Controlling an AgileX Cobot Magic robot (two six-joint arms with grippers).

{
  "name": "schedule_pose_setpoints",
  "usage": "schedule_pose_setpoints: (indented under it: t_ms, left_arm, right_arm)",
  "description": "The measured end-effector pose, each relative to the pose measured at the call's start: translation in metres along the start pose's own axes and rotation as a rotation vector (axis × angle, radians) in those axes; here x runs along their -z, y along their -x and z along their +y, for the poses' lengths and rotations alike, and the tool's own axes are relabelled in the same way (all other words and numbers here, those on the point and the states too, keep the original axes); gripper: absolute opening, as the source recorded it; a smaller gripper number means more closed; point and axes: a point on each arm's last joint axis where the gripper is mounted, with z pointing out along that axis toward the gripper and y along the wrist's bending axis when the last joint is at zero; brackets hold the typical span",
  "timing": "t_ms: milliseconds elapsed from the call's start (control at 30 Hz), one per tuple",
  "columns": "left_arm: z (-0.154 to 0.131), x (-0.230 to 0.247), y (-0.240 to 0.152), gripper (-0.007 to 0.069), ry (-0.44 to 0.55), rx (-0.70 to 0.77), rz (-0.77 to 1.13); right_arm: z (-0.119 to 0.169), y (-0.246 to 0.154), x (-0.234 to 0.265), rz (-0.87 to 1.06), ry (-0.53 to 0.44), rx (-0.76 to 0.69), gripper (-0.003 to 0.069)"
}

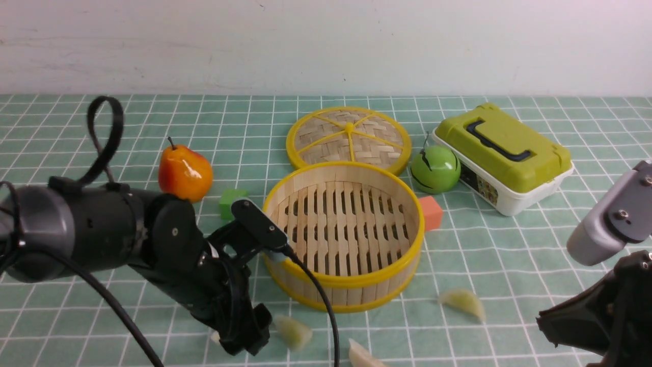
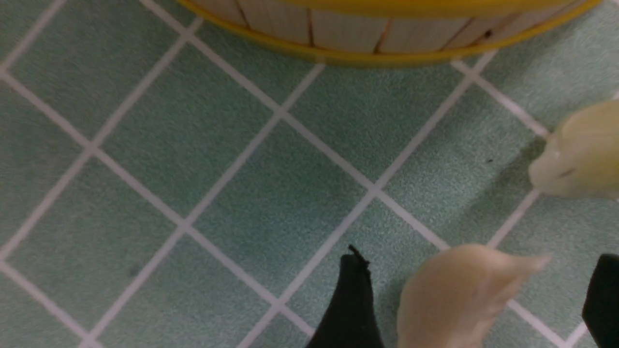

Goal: Put the dumplings into the steamer on the table with the blue tablecloth.
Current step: 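Reach for and grasp a dumpling on the table with the left gripper, then place the dumpling into the bamboo steamer basket with the left gripper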

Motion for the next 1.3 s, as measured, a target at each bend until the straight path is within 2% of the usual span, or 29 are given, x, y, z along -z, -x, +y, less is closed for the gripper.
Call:
schedule_pose_setpoints:
  t_ms: [100, 167, 200, 267, 467, 600, 700, 800, 900, 1033, 1267, 1300]
  left_arm:
    - [0.000, -0.008, -0.002, 0.0488, -0.014, 0.010, 0.026]
    - [0.000, -0.008, -0.002, 0.0405, -0.013, 0.024, 0.024]
    - [0.000, -0.008, -0.002, 0.0337, -0.013, 0.040, 0.024]
    - [0.000, -0.008, -0.002, 0.0295, -0.012, 0.076, 0.023]
    - [0.001, 0.014, 0.014, 0.0298, -0.050, 0.188, 0.053]
    - [0.005, 0.071, 0.056, 0.0296, -0.089, 0.333, -0.053]
    - [0.005, 0.100, 0.089, 0.0296, -0.101, 0.376, -0.158]
    - [0.002, 0.104, 0.120, 0.0293, -0.094, 0.378, -0.204]
    - [0.000, 0.077, 0.158, 0.0290, -0.086, 0.430, -0.210]
    - [0.011, 0.023, 0.186, 0.0287, -0.069, 0.520, -0.170]
    - [0.021, -0.044, 0.197, 0.0288, -0.029, 0.526, -0.091]
    - [0.021, -0.052, 0.196, 0.0318, -0.028, 0.527, -0.073]
  right_arm:
    - [0.000, 0.000, 0.000, 0.000, 0.000, 0.000, -0.0007]
    - [0.000, 0.000, 0.000, 0.000, 0.000, 0.000, -0.0006]
    - [0.000, 0.000, 0.000, 0.000, 0.000, 0.000, -0.0004]
    - [0.000, 0.000, 0.000, 0.002, 0.001, 0.000, -0.0003]
    - [0.000, 0.000, -0.001, 0.003, 0.000, 0.000, 0.0000]
    - [0.000, 0.000, -0.001, 0.004, 0.001, 0.000, 0.0002]
    - [0.000, 0.000, -0.001, 0.003, 0.000, 0.000, 0.0003]
    - [0.000, 0.000, -0.001, 0.003, 0.000, 0.000, 0.0003]
    - [0.000, 0.000, -0.001, 0.001, 0.002, -0.003, 0.0003]
    - [0.002, -0.003, -0.001, 0.033, 0.021, -0.003, 0.0008]
    - [0.003, -0.004, -0.001, 0.050, 0.031, -0.003, 0.0013]
    - [0.003, -0.004, -0.001, 0.050, 0.031, -0.003, 0.0014]
